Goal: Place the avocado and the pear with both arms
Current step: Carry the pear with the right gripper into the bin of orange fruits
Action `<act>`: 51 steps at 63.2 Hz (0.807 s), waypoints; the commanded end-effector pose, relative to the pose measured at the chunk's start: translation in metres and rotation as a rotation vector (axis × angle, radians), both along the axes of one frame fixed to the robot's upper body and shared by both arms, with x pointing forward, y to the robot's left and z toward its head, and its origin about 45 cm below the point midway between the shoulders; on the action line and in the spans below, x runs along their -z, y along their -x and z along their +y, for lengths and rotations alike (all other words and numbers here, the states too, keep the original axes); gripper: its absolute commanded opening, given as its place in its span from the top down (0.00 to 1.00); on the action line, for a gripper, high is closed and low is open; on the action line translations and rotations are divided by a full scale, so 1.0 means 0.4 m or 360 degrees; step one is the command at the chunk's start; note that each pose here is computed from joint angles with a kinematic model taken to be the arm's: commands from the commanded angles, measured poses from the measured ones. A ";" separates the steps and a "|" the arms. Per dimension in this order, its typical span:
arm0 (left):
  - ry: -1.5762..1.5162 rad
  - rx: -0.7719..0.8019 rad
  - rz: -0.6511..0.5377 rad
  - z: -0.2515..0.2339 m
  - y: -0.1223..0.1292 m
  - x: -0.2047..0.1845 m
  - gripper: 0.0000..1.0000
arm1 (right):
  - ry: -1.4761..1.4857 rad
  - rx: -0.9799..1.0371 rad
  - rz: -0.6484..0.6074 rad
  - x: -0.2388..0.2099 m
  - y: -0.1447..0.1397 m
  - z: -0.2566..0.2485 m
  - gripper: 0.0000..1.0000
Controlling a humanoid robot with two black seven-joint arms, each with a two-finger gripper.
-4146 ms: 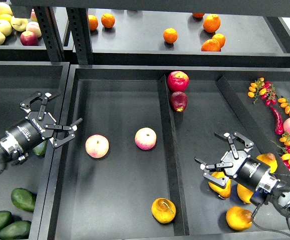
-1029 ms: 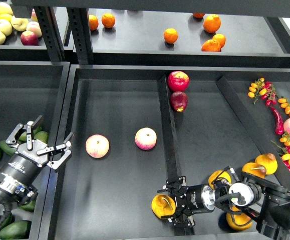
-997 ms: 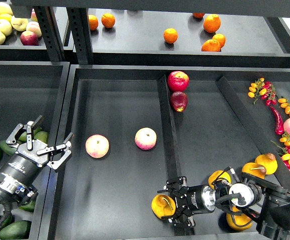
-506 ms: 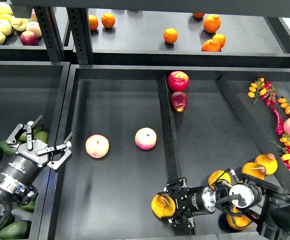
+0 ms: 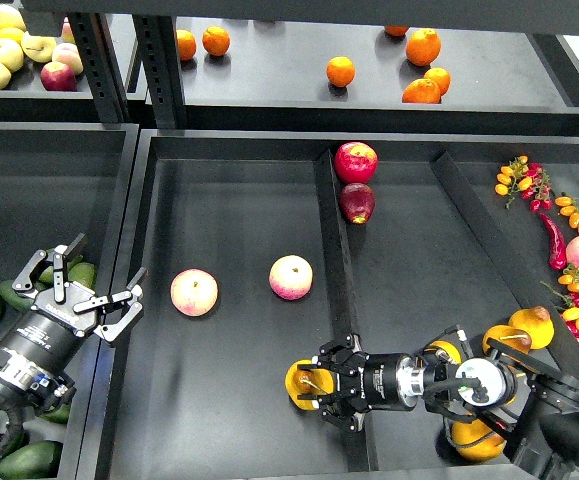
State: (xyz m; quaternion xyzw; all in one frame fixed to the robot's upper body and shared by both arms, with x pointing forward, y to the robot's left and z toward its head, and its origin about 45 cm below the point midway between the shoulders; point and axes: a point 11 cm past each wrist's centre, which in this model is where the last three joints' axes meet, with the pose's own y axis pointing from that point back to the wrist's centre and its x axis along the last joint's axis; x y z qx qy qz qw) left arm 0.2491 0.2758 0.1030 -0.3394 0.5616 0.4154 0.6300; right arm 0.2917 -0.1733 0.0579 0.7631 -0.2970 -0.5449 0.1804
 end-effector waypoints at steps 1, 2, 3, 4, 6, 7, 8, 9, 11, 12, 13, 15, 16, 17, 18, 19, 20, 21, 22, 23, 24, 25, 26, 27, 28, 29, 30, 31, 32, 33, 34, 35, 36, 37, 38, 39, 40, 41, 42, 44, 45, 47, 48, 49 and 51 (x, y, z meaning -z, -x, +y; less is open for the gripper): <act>0.0001 0.0004 0.0002 -0.002 0.001 0.001 0.01 | -0.0009 0.0057 -0.0051 -0.029 -0.027 -0.036 0.85; 0.0001 0.0005 -0.0003 -0.002 -0.001 -0.001 0.01 | -0.0004 0.0064 -0.0053 -0.030 -0.028 -0.044 0.85; 0.0001 0.0005 -0.0003 -0.002 -0.001 -0.001 0.01 | -0.0002 0.0066 -0.0057 -0.032 -0.030 -0.047 0.85; 0.0001 0.0004 0.0000 -0.002 0.000 0.000 0.01 | 0.0006 0.0073 -0.0061 -0.035 -0.030 -0.059 0.85; 0.0001 0.0004 0.0000 -0.002 0.000 0.000 0.01 | 0.0024 0.0083 -0.0067 -0.037 -0.032 -0.078 0.85; 0.0001 0.0004 0.0002 -0.002 0.001 0.001 0.01 | 0.0032 0.0085 -0.0076 -0.042 -0.034 -0.089 0.85; 0.0001 0.0004 0.0002 -0.002 0.001 0.001 0.01 | 0.0037 0.0087 -0.0078 -0.043 -0.034 -0.094 0.85; 0.0001 0.0004 0.0002 -0.002 0.001 0.001 0.01 | 0.0046 0.0091 -0.0078 -0.043 -0.034 -0.102 0.85; 0.0001 0.0004 0.0002 -0.002 0.001 0.001 0.01 | 0.0061 0.0097 -0.0084 -0.047 -0.034 -0.120 0.85; 0.0001 0.0004 0.0002 -0.002 0.001 0.001 0.01 | 0.0095 0.0116 -0.0088 -0.049 -0.031 -0.163 0.85; 0.0001 0.0004 0.0000 -0.002 -0.001 0.000 0.01 | 0.0099 0.0120 -0.0088 -0.050 -0.030 -0.170 0.85; 0.0001 0.0004 0.0000 -0.002 -0.001 0.000 0.01 | 0.0119 0.0135 -0.0079 -0.047 -0.024 -0.193 0.85; 0.0001 0.0006 0.0003 -0.003 0.001 0.001 0.01 | 0.0125 0.0139 -0.0077 -0.047 -0.021 -0.200 0.85; 0.0001 0.0004 0.0002 -0.002 0.001 0.001 0.01 | 0.0131 0.0145 -0.0077 -0.048 -0.020 -0.209 0.85; 0.0001 0.0006 0.0003 -0.003 0.001 0.001 0.01 | 0.0137 0.0150 -0.0075 -0.049 -0.017 -0.216 0.85; 0.0001 0.0007 0.0000 -0.003 0.000 0.000 0.01 | 0.0145 0.0154 -0.0074 -0.049 -0.014 -0.226 0.85; 0.0001 0.0005 0.0005 -0.003 0.001 0.002 0.01 | 0.0147 0.0156 -0.0075 -0.050 -0.014 -0.229 0.85; 0.0001 0.0005 0.0005 -0.003 0.001 0.002 0.01 | 0.0150 0.0157 -0.0073 -0.050 -0.011 -0.233 0.85; 0.0001 0.0005 0.0005 -0.003 0.001 0.002 0.01 | 0.0161 0.0161 -0.0068 -0.048 -0.006 -0.244 0.85; 0.0001 0.0005 0.0005 -0.003 0.001 0.002 0.01 | 0.0171 0.0166 -0.0062 -0.047 -0.001 -0.254 0.85; 0.0001 0.0005 0.0005 -0.003 0.001 0.002 0.01 | 0.0177 0.0168 -0.0057 -0.045 0.003 -0.260 0.85; 0.0001 0.0005 0.0005 -0.003 0.001 0.002 0.01 | 0.0180 0.0169 -0.0056 -0.045 0.005 -0.262 0.85; 0.0001 0.0008 0.0006 -0.004 0.002 0.003 0.01 | 0.0188 0.0172 -0.0047 -0.042 0.013 -0.271 0.85; 0.0001 0.0008 0.0006 -0.004 0.002 0.003 0.01 | 0.0191 0.0172 -0.0047 -0.043 0.015 -0.276 0.85; 0.0001 0.0008 0.0006 -0.004 0.002 0.003 0.01 | 0.0198 0.0174 -0.0041 -0.040 0.022 -0.285 0.85; 0.0001 0.0008 0.0006 -0.004 0.002 0.003 0.01 | 0.0207 0.0177 -0.0038 -0.040 0.026 -0.295 0.85; 0.0002 0.0010 0.0006 -0.005 0.002 0.003 0.01 | 0.0209 0.0176 -0.0037 -0.040 0.029 -0.299 0.85; 0.0002 0.0010 0.0006 -0.005 0.002 0.003 0.01 | 0.0218 0.0180 -0.0031 -0.037 0.035 -0.309 0.85; 0.0002 0.0012 0.0007 -0.006 0.002 0.003 0.01 | 0.0223 0.0182 -0.0028 -0.036 0.037 -0.315 0.85; 0.0002 0.0012 0.0007 -0.006 0.002 0.003 0.01 | 0.0226 0.0183 -0.0027 -0.036 0.039 -0.318 0.85; 0.0002 0.0012 0.0007 -0.006 0.002 0.003 0.01 | 0.0234 0.0184 -0.0020 -0.033 0.046 -0.328 0.85; 0.0002 0.0012 0.0007 -0.006 0.002 0.003 0.01 | 0.0241 0.0187 -0.0017 -0.032 0.049 -0.334 0.85; 0.0002 0.0015 0.0007 -0.008 0.002 0.003 0.01 | 0.0246 0.0189 -0.0006 -0.027 0.058 -0.342 0.85; 0.0002 0.0015 0.0007 -0.008 0.002 0.003 0.01 | 0.0249 0.0190 0.0004 -0.023 0.067 -0.349 0.85; 0.0002 0.0015 0.0007 -0.008 0.002 0.003 0.01 | 0.0254 0.0194 0.0010 -0.020 0.072 -0.354 0.85; 0.0002 0.0015 0.0007 -0.008 0.002 0.003 0.01 | 0.0258 0.0193 0.0018 -0.016 0.079 -0.361 0.84; 0.0002 0.0015 0.0007 -0.008 0.002 0.003 0.01 | 0.0259 0.0193 0.0023 -0.013 0.084 -0.364 0.84; 0.0002 0.0015 0.0007 -0.008 0.002 0.003 0.01 | 0.0260 0.0194 0.0027 -0.012 0.087 -0.366 0.84; 0.0002 0.0015 0.0007 -0.008 0.002 0.003 0.01 | 0.0262 0.0192 0.0034 -0.008 0.095 -0.372 0.84; 0.0002 0.0015 0.0007 -0.008 0.002 0.003 0.01 | 0.0264 0.0190 0.0042 -0.003 0.103 -0.378 0.84; 0.0002 0.0015 0.0007 -0.008 0.002 0.003 0.01 | 0.0266 0.0189 0.0045 -0.002 0.106 -0.380 0.84; 0.0002 0.0014 0.0010 -0.007 0.003 0.005 0.01 | 0.0264 0.0186 0.0057 0.005 0.118 -0.384 0.84; 0.0002 0.0014 0.0010 -0.007 0.003 0.005 0.01 | 0.0268 0.0189 0.0062 0.008 0.121 -0.388 0.84; 0.0002 0.0015 0.0008 -0.008 0.002 0.003 0.01 | 0.0269 0.0191 0.0071 0.012 0.127 -0.392 0.84; 0.0002 0.0015 0.0007 -0.008 0.002 0.003 0.01 | 0.0271 0.0195 0.0083 0.018 0.135 -0.398 0.84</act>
